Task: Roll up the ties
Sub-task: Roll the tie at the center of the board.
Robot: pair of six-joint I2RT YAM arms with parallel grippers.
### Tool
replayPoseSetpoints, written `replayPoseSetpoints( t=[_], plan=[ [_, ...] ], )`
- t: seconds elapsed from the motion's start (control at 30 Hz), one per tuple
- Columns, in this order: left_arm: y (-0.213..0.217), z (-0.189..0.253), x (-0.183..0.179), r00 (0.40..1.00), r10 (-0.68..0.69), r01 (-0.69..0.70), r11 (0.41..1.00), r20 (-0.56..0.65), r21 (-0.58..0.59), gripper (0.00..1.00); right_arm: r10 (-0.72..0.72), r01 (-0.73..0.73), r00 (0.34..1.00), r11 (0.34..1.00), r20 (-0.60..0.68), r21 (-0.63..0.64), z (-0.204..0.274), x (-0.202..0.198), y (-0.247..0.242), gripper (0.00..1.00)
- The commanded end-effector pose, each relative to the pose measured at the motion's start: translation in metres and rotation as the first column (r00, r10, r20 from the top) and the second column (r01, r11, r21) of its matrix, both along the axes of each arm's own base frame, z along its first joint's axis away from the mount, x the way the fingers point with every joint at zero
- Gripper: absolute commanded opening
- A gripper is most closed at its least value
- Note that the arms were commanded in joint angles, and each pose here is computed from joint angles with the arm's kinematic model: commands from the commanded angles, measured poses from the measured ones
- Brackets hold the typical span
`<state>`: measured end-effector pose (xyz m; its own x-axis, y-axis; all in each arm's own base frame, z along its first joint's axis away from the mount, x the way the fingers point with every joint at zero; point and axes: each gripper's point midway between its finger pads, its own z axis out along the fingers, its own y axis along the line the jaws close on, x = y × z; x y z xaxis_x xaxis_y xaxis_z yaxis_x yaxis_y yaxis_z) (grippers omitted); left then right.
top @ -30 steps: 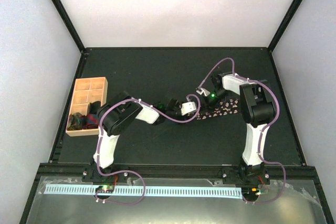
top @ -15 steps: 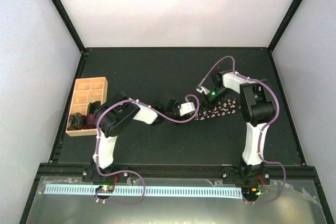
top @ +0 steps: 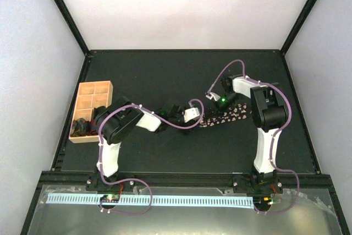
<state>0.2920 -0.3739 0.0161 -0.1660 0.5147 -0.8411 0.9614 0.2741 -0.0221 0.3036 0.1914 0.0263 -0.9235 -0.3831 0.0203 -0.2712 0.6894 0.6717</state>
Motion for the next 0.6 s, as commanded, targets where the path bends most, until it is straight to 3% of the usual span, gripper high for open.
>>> replayPoseSetpoints(
  t=[0.0,0.37,0.57],
  plan=[
    [0.015,-0.012,-0.011,0.995,0.018,-0.018,1.0,-0.096,-0.001,0.8,0.044,-0.029,0.995,0.986,0.09,-0.162,-0.021,0.005,-0.025,0.02],
    [-0.018,-0.004,-0.007,0.991,-0.018,0.001,0.991,-0.13,-0.131,0.86,0.015,0.006,0.995,0.975,0.095,-0.22,-0.037,-0.001,-0.022,0.02],
    [-0.03,-0.018,-0.003,0.993,0.004,-0.018,0.993,-0.116,-0.121,0.7,-0.004,0.028,0.995,0.972,0.101,-0.235,-0.043,0.001,-0.023,0.02]
  ],
)
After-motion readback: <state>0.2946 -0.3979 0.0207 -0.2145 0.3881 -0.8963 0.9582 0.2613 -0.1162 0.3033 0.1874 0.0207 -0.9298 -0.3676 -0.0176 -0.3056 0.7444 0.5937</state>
